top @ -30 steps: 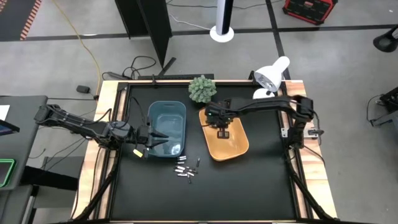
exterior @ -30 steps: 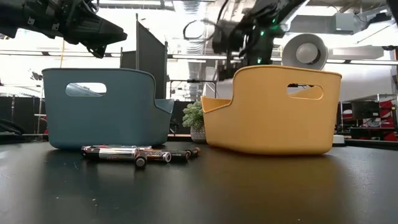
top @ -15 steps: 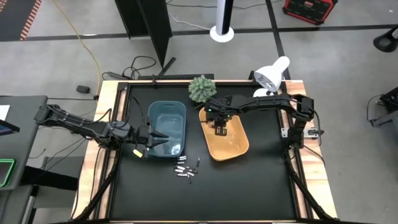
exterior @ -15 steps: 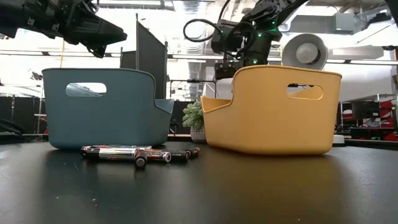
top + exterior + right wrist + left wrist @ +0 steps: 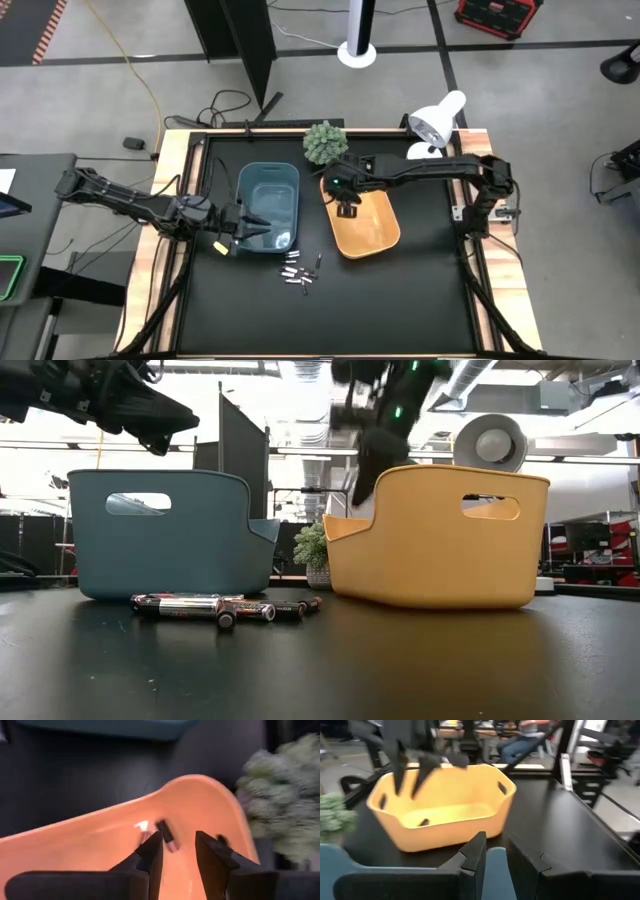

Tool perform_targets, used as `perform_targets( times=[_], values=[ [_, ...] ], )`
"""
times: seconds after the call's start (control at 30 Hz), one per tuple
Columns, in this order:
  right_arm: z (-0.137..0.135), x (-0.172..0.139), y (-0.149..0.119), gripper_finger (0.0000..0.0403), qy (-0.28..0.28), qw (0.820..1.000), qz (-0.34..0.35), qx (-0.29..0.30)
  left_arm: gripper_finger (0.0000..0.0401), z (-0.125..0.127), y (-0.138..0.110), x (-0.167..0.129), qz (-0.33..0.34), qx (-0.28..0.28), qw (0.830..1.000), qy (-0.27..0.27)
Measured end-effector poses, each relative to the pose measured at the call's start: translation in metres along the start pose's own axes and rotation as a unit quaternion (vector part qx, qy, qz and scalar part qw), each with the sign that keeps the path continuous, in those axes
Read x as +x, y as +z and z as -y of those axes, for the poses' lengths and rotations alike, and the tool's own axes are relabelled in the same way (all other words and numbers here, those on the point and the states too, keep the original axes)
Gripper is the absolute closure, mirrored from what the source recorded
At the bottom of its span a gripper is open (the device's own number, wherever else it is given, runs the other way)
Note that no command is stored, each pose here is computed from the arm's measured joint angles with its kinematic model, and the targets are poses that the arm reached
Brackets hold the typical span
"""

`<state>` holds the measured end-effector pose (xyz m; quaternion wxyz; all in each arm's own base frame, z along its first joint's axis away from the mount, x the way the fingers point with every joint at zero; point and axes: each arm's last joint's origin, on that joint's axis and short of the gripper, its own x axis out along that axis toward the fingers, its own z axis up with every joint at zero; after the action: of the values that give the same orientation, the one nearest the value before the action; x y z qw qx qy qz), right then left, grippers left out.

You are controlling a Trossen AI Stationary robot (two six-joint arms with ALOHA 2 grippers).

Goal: Sort batteries
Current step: Put the silver battery into the blue bin

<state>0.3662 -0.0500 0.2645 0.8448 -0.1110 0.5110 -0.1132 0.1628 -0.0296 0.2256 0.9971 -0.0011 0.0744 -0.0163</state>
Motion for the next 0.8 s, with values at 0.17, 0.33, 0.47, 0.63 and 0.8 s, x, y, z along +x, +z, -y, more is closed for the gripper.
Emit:
perform_targets(
  times=[0.17,0.33,0.47,0.63,0.8],
  values=[
    [-0.015,-0.057,0.006,0.0281,-0.04,0.997,0.065,0.011,0.033,0.007,-0.001,0.0,-0.005,0.018,0.998,-0.056],
    [-0.043,-0.109,0.002,0.0281,-0.028,0.989,0.14,0.039,0.033,0.023,-0.005,0.0,-0.01,0.071,0.989,-0.128],
    [-0.075,-0.128,-0.005,0.0281,-0.034,0.983,0.177,0.029,0.033,0.032,-0.011,0.005,-0.024,0.099,0.984,-0.146],
    [-0.11,-0.134,-0.008,0.0281,-0.064,0.979,0.19,0.031,0.033,0.046,-0.009,0.023,-0.073,0.109,0.974,-0.183],
    [-0.144,-0.125,-0.011,0.0281,-0.11,0.974,0.193,0.035,0.033,0.062,-0.007,0.058,-0.184,0.114,0.96,-0.18]
  ],
)
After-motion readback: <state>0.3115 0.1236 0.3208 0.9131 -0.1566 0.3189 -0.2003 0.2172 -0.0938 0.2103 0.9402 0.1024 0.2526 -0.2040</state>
